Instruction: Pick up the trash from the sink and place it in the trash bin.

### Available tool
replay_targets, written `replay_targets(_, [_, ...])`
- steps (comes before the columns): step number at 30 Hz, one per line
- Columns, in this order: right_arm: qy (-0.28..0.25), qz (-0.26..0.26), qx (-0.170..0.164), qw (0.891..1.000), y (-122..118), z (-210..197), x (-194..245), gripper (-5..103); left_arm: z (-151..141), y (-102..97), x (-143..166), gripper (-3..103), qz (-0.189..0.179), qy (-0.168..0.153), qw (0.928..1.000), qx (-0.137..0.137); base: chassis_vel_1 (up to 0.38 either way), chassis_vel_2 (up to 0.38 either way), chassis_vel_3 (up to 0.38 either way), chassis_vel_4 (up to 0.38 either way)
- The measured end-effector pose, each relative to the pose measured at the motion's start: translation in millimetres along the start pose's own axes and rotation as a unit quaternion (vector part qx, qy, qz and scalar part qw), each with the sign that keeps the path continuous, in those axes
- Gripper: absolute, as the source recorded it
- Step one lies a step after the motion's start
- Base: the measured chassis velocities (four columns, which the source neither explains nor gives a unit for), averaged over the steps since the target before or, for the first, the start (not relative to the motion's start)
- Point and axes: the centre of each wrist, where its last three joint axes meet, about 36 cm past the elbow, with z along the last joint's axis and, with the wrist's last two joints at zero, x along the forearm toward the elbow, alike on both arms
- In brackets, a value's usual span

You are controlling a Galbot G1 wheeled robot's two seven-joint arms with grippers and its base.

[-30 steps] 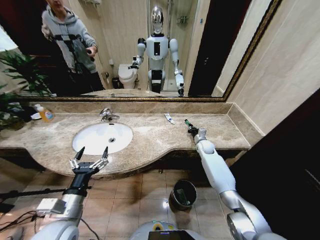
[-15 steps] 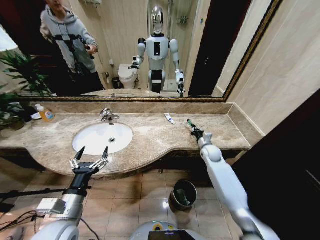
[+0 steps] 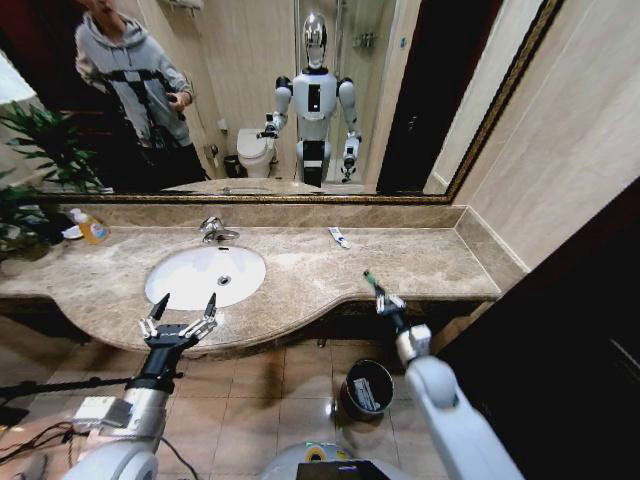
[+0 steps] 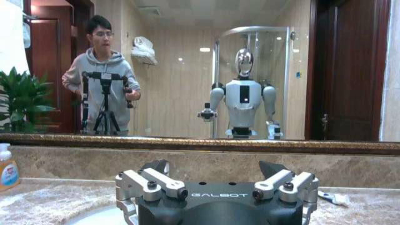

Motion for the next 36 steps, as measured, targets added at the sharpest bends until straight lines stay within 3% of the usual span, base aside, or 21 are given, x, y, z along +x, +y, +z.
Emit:
replay_targets(8, [0.058,-0.012,0.003,0.998,34,43,64,1,0,0.0,0,100,0.0,0.0,1.0,0.0,0.0,0.0,0.0,0.0])
replay_targets(21, [0.148,-0.011,0.011,0.989,33,125,86,1,0,0.0,0,100,0.0,0.0,1.0,0.0,0.0,0.0,0.0,0.0])
replay_targets(26, [0.216,-0.022,0.003,0.976,24,186,80,1,0,0.0,0,100,0.0,0.0,1.0,0.0,0.0,0.0,0.0,0.0])
replay_targets(30, [0.287,-0.016,-0.042,0.957,21,223,71,1,0,0.0,0,100,0.0,0.0,1.0,0.0,0.0,0.0,0.0,0.0])
replay_targets(36, [0.318,-0.016,-0.041,0.947,16,252,56,1,0,0.0,0,100,0.0,0.0,1.0,0.0,0.0,0.0,0.0,0.0])
